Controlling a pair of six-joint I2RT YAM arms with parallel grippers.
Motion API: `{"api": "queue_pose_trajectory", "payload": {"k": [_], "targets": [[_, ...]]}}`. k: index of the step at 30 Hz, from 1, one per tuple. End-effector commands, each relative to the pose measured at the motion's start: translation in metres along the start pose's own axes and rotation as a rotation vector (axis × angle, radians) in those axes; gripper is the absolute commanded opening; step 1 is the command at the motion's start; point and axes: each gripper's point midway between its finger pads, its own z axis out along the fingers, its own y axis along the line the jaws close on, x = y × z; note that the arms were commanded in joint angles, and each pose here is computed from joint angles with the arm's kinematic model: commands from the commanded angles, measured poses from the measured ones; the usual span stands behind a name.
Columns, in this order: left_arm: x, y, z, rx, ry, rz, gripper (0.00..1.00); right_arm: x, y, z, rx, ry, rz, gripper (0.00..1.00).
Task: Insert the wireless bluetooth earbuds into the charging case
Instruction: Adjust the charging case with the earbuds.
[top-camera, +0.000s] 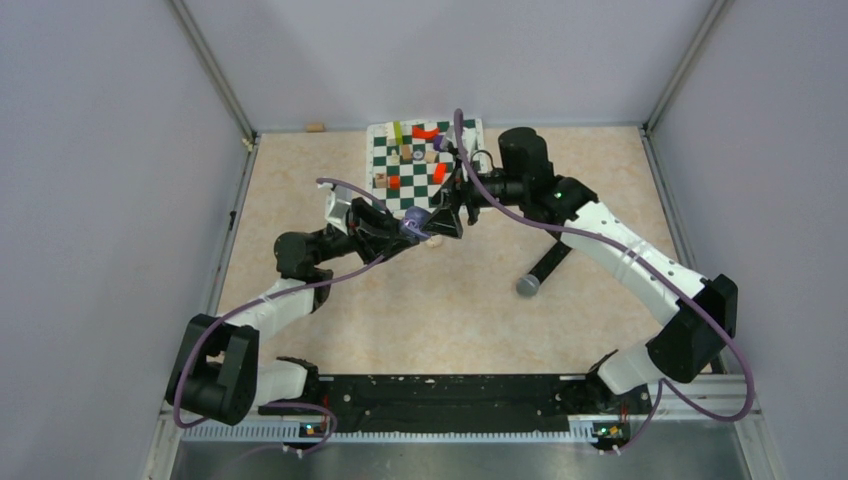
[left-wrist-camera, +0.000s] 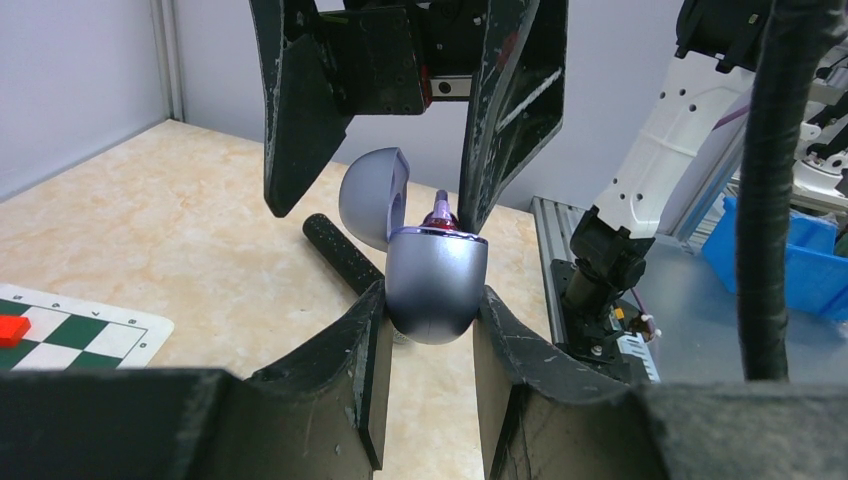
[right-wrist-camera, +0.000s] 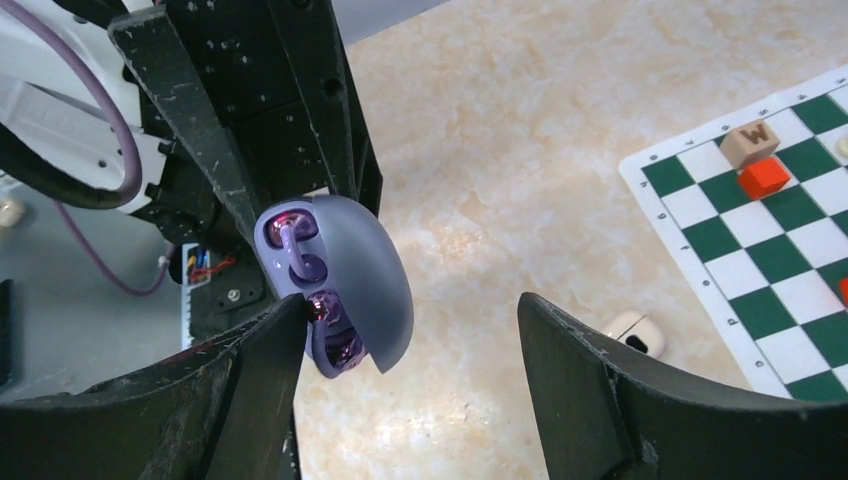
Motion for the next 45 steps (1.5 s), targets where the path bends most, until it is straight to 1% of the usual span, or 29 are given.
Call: {"api": "queue_pose_trajectory", "payload": {"k": [1,9,17,32,45], "targets": [[-0.009,-0.003,0.002,0.010,-0.031,0.048,0.00,-0.029,-0.010,-0.001,0.101,-0.031,-0.118,0.76],[-0.008,-0.004,0.003,0.019,-0.020,0.050,0.00,-0.027,-0.002,0.010,0.084,0.001,-0.129,0.76],[-0.010,-0.007,0.003,0.031,-0.019,0.062,0.00,-0.008,0.006,0.023,0.051,0.058,-0.123,0.74],[-0.010,-0.008,0.005,0.041,-0.002,0.036,0.00,0.004,0.028,0.034,-0.027,0.111,-0.156,0.72],[-0.009,-0.005,0.006,0.033,0.012,0.020,0.01,0.010,0.032,0.037,-0.042,0.137,-0.169,0.71]]}}
